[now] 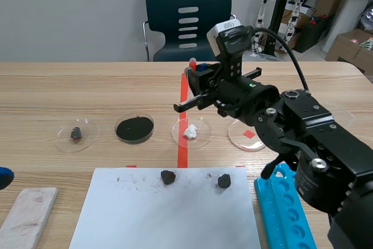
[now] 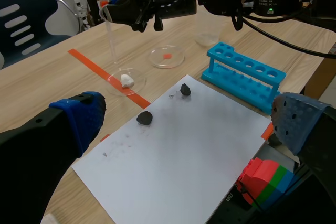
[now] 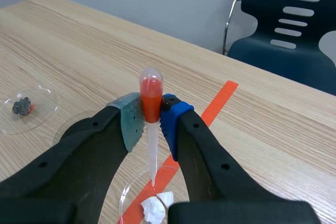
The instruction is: Squeeze the dropper onto the mineral
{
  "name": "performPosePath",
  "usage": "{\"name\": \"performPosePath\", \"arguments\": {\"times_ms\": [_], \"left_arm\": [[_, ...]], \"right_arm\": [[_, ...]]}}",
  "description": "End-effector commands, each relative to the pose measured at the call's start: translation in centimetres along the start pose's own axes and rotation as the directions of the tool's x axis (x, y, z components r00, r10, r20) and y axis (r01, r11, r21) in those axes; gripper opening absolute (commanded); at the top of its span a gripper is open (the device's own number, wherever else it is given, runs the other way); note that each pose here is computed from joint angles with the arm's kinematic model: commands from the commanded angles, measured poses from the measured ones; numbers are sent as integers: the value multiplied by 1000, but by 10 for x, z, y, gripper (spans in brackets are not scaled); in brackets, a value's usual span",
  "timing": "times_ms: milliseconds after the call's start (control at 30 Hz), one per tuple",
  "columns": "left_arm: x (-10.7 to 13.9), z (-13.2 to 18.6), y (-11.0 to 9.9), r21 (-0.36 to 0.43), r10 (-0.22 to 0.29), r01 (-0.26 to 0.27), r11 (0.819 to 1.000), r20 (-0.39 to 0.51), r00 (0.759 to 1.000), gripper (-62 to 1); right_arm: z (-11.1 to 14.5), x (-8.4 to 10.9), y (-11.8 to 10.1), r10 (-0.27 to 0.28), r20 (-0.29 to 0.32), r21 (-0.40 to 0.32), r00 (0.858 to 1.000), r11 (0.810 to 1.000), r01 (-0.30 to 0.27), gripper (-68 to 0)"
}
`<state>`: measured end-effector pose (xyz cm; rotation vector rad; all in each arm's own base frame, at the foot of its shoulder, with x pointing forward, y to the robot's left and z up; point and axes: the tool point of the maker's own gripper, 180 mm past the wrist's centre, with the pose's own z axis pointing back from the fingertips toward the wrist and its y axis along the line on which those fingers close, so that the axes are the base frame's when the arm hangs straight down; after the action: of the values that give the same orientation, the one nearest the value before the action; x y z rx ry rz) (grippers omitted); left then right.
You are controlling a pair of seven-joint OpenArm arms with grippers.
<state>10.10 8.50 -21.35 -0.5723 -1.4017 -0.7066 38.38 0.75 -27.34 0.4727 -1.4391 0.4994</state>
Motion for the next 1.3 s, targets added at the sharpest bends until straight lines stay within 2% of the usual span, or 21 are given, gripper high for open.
{"name": "performPosePath", "arguments": {"times_ms": [0,133,433,767,1167,1267], "left_arm": [[9,-3,-1,-3,8,-8,1000,41,999,14],[9,-3,-1,-3,8,-8,1000,41,999,14],[9,-3,-1,-3,8,-8,1000,41,999,14],[9,-3,-1,-3,8,-8,1000,41,999,14],[9,-3,-1,-3,8,-8,1000,41,999,14],[9,-3,-1,-3,8,-8,1000,41,999,14]], "right_arm": [[-3,11,-1,8,29,8,1000,1000,-9,-582],[-3,4,0,3,4,8,1000,1000,-3,-582],[-3,0,0,3,-15,7,1000,1000,-3,-582],[-3,0,0,3,-15,7,1000,1000,-3,-582],[-3,0,0,3,-15,7,1000,1000,-3,-665],[-3,0,0,3,-15,7,1000,1000,-3,-665]]}}
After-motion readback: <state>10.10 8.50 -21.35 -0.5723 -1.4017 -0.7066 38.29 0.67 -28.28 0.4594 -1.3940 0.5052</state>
